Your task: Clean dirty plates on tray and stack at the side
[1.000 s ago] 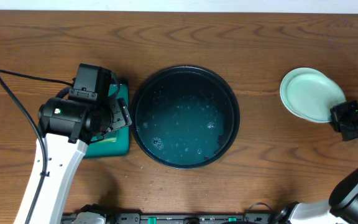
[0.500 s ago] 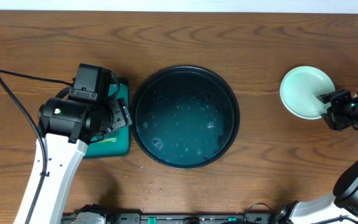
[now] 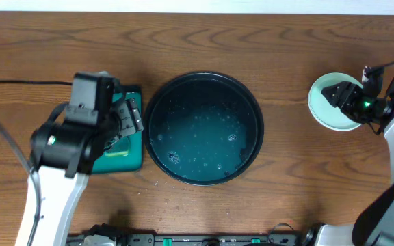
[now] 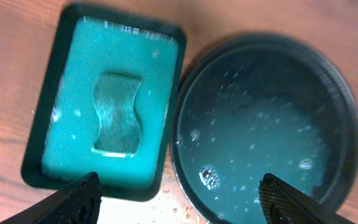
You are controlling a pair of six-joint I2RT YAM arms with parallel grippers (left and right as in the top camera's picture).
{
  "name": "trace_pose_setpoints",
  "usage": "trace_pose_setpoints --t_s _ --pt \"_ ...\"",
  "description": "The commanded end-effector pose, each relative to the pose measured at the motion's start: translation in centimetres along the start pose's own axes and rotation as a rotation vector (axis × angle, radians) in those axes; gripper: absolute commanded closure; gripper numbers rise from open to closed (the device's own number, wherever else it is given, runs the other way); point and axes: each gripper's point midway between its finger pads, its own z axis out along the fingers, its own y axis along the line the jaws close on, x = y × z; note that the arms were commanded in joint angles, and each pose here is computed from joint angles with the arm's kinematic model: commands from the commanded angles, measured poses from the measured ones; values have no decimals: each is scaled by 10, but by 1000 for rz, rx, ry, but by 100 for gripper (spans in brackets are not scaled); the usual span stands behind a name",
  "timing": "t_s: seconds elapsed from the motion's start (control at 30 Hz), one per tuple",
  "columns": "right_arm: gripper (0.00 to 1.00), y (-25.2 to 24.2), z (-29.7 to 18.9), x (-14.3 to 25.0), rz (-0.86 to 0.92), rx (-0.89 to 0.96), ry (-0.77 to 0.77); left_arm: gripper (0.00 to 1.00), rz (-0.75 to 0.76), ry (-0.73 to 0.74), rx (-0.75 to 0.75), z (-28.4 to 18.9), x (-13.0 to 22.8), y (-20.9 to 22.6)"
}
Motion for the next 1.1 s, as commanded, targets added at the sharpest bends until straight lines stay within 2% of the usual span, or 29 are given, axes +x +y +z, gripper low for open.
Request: trace_pose_setpoints --t_s 0.0,0.1,0.13,0.17,0.53,1.07 --pt "37 15 -19 -14 -179 81 -78 18 19 -142 50 -43 -12 0" --pt "37 21 -29 -19 -212 118 -117 18 8 -235 62 -73 -11 8" --pt "30 22 -32 -20 -218 126 -127 18 4 -267 68 -84 -9 12" --pt "1 22 -33 -21 -220 134 -133 18 1 -294 77 -93 -6 14" --pt "1 9 -35 -18 -204 204 -124 18 -54 -608 139 -184 25 53" --pt "1 9 -35 -17 -201 205 -118 18 -58 -633 154 -192 34 57"
